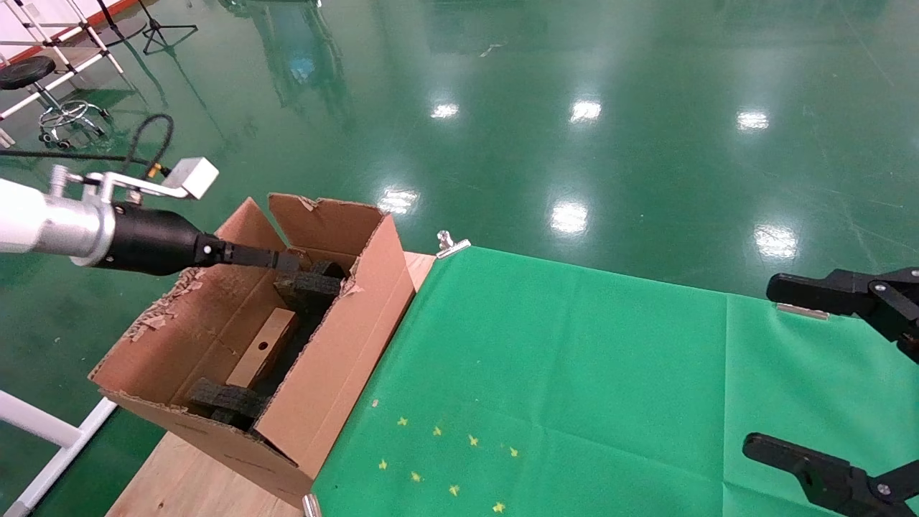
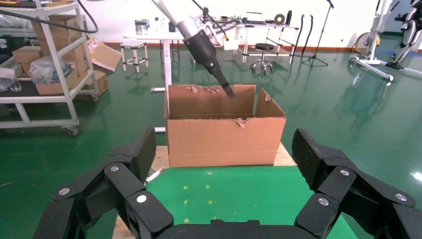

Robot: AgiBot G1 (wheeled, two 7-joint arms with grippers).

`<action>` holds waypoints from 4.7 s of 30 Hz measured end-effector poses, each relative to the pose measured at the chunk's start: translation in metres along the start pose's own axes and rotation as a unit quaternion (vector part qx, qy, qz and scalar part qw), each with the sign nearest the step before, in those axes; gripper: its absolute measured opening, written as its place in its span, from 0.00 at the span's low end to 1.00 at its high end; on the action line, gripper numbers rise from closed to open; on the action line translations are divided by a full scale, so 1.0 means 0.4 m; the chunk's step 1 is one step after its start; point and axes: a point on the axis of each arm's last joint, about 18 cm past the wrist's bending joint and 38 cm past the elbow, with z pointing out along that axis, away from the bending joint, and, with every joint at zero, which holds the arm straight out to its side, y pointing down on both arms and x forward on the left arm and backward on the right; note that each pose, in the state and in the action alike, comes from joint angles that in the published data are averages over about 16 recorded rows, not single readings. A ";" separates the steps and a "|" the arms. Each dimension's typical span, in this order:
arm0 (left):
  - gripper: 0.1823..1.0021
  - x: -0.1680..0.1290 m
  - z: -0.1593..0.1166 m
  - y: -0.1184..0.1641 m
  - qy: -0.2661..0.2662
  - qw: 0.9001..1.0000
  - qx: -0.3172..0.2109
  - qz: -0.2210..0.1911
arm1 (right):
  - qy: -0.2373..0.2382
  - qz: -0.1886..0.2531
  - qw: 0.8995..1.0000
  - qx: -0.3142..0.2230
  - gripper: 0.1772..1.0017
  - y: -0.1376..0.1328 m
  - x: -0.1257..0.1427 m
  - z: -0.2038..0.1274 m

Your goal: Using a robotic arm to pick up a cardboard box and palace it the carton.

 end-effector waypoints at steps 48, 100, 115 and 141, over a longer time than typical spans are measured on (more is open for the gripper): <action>1.00 0.398 0.002 0.016 0.309 0.911 0.149 0.228 | 0.000 0.000 1.000 0.000 1.00 0.000 0.000 0.000; 1.00 0.647 -0.177 0.152 0.475 0.728 0.318 0.378 | 0.000 0.000 1.000 0.000 1.00 0.000 0.000 0.000; 1.00 0.644 -0.173 0.149 0.473 0.731 0.316 0.377 | 0.000 0.000 1.000 0.000 1.00 0.000 0.000 0.000; 1.00 0.643 -0.171 0.148 0.472 0.733 0.315 0.376 | 0.000 0.000 1.000 0.000 1.00 0.000 0.000 0.000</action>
